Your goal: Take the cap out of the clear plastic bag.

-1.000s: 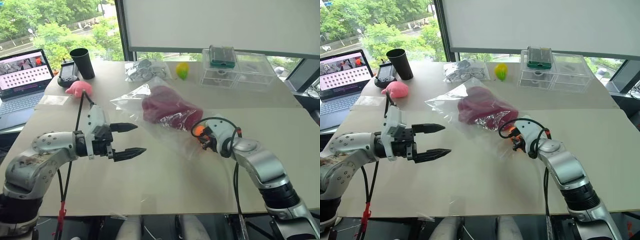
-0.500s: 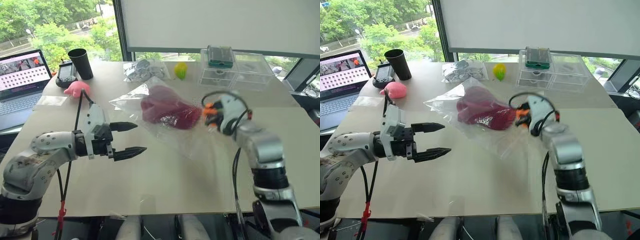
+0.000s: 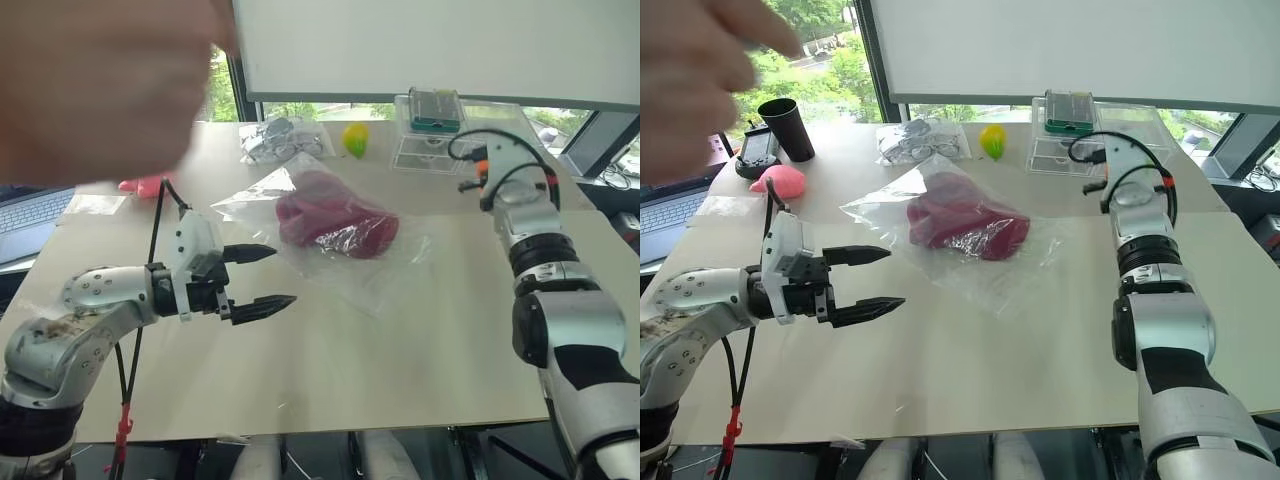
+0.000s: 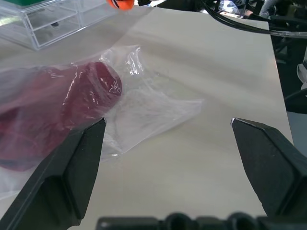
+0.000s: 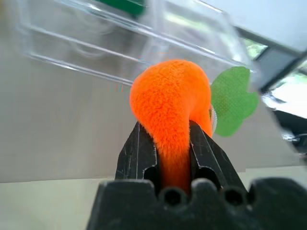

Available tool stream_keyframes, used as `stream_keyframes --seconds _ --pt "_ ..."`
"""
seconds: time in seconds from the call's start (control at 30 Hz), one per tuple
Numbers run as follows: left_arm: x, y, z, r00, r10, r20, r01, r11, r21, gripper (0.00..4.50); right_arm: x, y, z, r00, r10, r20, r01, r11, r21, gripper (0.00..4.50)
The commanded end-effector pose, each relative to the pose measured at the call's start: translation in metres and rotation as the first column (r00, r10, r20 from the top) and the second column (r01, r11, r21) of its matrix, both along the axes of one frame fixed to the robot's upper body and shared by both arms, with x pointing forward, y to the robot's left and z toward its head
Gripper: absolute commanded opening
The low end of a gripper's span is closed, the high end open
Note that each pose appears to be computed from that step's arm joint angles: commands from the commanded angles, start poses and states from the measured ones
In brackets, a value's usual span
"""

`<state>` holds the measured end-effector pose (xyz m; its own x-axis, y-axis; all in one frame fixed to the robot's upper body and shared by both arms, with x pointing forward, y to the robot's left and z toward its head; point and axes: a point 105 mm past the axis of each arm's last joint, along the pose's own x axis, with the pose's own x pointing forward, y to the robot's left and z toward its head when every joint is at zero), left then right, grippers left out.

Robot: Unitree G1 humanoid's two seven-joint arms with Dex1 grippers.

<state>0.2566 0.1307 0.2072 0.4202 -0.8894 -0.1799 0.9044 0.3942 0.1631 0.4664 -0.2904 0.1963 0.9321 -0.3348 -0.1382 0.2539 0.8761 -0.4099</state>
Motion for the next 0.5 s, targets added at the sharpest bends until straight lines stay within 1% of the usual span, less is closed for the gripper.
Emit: stream_keyframes --seconds 0.03,0.07,0.1,0.13,0.17,0.23,0.3,0.37,0.43,0.5 --pt "-0.007 -0.003 0.009 0.999 -0.002 0.042 0.003 1.0 -0.012 4.5 -0.007 -0.017 -0.009 0.999 -0.038 0.002 0.038 0.999 -0.029 0.34" --pt "-0.008 -0.003 0.009 0.999 0.002 0.041 -0.001 1.0 -0.016 4.5 -0.009 -0.02 -0.016 0.999 -0.041 -0.011 0.041 0.999 -0.024 1.18" --pt "-0.008 -0.003 0.009 0.999 0.005 0.039 -0.004 1.0 -0.019 4.5 -0.01 -0.022 -0.02 0.999 -0.043 -0.016 0.043 0.999 -0.016 1.29" --pt "-0.009 -0.003 0.009 0.999 0.008 0.039 -0.007 1.0 -0.021 4.5 -0.012 -0.024 -0.023 0.999 -0.043 -0.023 0.043 0.999 -0.007 1.7" --pt "-0.01 -0.003 0.009 0.999 0.009 0.038 -0.009 1.0 -0.022 4.5 -0.012 -0.025 -0.025 0.999 -0.044 -0.025 0.044 0.999 -0.005 2.0" --pt "-0.01 -0.003 0.009 0.999 0.012 0.036 -0.012 1.0 -0.023 4.5 -0.013 -0.026 -0.024 0.999 -0.052 -0.016 0.052 0.999 -0.004 2.76" --pt "-0.01 -0.002 0.008 0.999 0.016 0.034 -0.015 1.0 -0.022 4.5 -0.011 -0.024 -0.021 0.999 -0.041 -0.008 0.041 0.999 -0.004 3.19" --pt "-0.01 -0.003 0.008 0.999 0.013 0.031 -0.013 1.0 -0.023 4.5 -0.01 -0.021 -0.018 1.0 -0.024 -0.004 0.024 1.0 -0.013 4.05" --pt "-0.009 -0.004 0.008 1.0 0.009 0.03 -0.009 1.0 -0.026 4.5 -0.008 -0.019 -0.013 1.0 -0.013 0.003 0.013 1.0 -0.023 4.43" --pt "-0.009 -0.004 0.008 1.0 0.006 0.03 -0.005 1.0 -0.026 4.5 -0.007 -0.017 -0.009 1.0 -0.002 0.011 0.002 0.999 -0.032 4.43"
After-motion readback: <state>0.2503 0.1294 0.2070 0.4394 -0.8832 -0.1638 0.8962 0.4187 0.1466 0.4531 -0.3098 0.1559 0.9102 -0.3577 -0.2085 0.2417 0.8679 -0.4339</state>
